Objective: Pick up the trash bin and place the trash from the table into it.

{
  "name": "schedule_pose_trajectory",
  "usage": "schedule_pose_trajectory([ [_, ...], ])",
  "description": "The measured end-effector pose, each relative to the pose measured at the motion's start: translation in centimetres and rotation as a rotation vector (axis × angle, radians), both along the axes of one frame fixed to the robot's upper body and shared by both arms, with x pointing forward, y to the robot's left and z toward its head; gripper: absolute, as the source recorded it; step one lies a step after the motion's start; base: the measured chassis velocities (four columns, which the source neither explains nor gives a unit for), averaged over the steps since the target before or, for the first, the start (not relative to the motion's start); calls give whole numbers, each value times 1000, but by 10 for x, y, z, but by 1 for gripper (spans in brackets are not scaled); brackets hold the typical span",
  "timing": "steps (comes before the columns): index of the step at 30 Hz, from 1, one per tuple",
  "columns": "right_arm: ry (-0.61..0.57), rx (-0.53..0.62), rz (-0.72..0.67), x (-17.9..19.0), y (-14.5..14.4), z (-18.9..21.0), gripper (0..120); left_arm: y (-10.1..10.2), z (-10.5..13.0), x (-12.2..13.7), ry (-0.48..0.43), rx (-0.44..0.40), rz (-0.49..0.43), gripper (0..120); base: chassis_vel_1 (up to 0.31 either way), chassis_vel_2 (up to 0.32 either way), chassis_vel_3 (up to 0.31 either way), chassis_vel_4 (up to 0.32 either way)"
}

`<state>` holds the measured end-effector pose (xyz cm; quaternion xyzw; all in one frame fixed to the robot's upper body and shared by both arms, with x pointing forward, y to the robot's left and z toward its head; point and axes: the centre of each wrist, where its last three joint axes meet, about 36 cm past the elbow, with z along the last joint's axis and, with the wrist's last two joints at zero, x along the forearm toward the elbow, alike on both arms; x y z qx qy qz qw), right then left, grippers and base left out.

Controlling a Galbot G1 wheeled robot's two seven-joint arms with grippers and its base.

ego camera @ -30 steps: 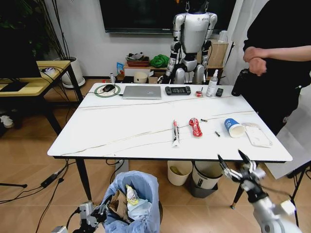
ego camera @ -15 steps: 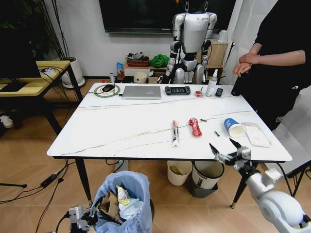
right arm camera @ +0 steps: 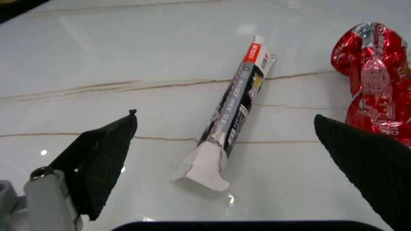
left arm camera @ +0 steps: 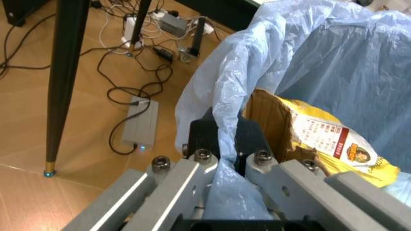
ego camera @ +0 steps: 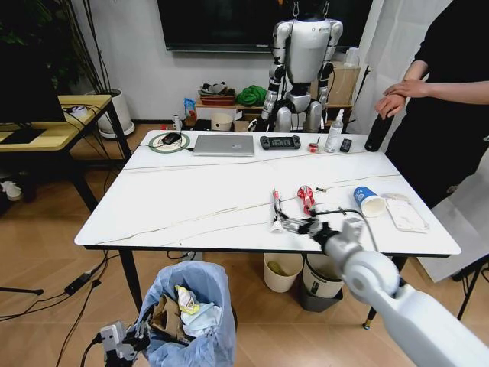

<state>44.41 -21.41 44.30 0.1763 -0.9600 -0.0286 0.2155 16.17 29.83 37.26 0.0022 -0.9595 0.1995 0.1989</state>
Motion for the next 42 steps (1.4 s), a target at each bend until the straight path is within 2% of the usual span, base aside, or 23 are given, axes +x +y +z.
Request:
schedule_pose_trajectory([
  [6, 39, -13, -18, 21, 9, -11, 100, -1, 2, 0, -9, 0, 10, 0, 0, 0, 0, 0],
  [15, 48, 8, -20, 30, 22, -23, 100, 0, 2, 3, -15, 3, 6, 0, 0, 0, 0, 0],
  [20, 31, -27, -15, 31, 26, -34, 86, 0, 1, 4, -13, 0, 6, 0, 0, 0, 0, 0],
  [25, 16, -56, -11, 29, 24, -38, 65, 1, 1, 4, -13, 2, 5, 0, 0, 0, 0, 0],
  [26, 16, -56, -11, 29, 24, -38, 65, 1, 1, 4, -13, 2, 5, 0, 0, 0, 0, 0],
  [32, 21, -66, -3, 22, 22, -43, 39, 2, 1, 4, -13, 3, 3, 0, 0, 0, 0, 0],
  [35, 21, -67, -2, 22, 21, -44, 33, 2, 1, 4, -13, 3, 3, 0, 0, 0, 0, 0],
  [37, 19, -66, -1, 22, 21, -44, 21, 3, 1, 4, -13, 4, 3, 0, 0, 0, 0, 0],
  [42, 9, -63, 2, 21, 19, -41, 11, 3, 1, 4, -13, 4, 3, 0, 0, 0, 0, 0],
])
